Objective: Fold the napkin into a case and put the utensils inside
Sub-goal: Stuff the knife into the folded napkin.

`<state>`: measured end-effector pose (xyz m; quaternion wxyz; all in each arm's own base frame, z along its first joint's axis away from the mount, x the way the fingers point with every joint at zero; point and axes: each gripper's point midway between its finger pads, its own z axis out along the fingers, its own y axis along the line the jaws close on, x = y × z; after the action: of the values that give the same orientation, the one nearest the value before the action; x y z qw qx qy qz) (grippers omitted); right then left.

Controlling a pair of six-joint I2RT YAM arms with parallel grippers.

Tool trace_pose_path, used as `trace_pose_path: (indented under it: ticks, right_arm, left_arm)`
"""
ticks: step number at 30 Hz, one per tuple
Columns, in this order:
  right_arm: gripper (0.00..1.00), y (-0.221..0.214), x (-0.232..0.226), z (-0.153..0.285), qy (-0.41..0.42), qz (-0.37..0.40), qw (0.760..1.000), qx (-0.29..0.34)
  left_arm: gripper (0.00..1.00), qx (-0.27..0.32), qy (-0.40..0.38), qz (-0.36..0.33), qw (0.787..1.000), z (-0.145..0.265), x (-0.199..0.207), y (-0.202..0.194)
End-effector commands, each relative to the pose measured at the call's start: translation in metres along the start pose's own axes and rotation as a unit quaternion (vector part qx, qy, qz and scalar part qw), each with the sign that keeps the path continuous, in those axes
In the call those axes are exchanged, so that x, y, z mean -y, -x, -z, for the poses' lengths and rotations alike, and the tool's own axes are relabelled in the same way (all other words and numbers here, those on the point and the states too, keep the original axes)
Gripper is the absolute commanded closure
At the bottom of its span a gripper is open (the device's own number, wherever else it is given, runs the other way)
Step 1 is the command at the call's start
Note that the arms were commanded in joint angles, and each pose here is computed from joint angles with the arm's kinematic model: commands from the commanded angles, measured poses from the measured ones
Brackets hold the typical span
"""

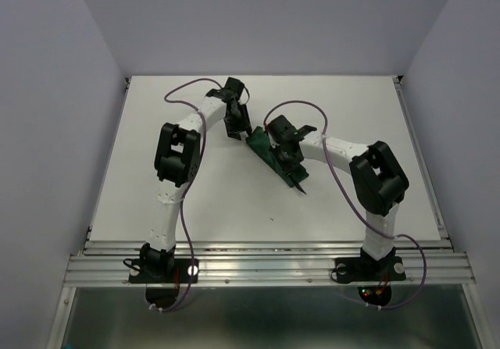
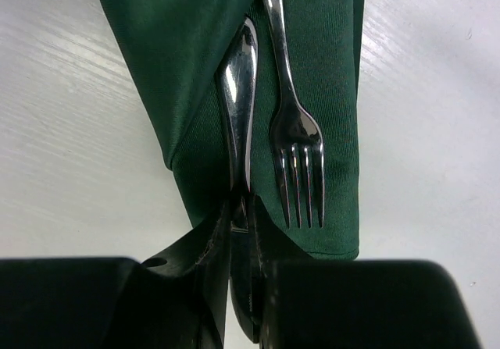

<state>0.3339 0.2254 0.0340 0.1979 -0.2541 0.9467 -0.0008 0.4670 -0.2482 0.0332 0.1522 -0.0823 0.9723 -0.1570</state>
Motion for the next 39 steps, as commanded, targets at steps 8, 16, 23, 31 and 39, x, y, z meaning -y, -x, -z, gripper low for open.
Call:
trace_pose_path:
  ticks: [8, 16, 23, 31, 39]
  right_arm:
    - [0.99, 0.029, -0.004, 0.002, 0.011, 0.014, 1.000, 0.010]
    - [0.99, 0.045, -0.007, -0.002, 0.016, 0.022, 1.000, 0.015]
    - [0.99, 0.056, -0.009, -0.009, 0.017, 0.024, 0.999, 0.018]
    - [0.99, 0.072, -0.009, -0.016, 0.014, 0.043, 0.999, 0.030]
    - [0.99, 0.079, -0.006, -0.018, 0.006, 0.050, 0.998, 0.038]
  left_arm:
    - [0.49, 0.002, -0.018, -0.007, 1.000, 0.006, 0.013, 0.005]
    - [0.49, -0.004, -0.018, -0.008, 1.000, 0.000, 0.013, 0.003]
    - [0.49, -0.007, -0.019, -0.007, 1.000, -0.003, 0.012, 0.002]
    - [0.49, -0.009, -0.018, -0.006, 1.000, -0.004, 0.011, 0.000]
    - [0.49, -0.014, -0.021, -0.005, 1.000, -0.007, 0.011, -0.002]
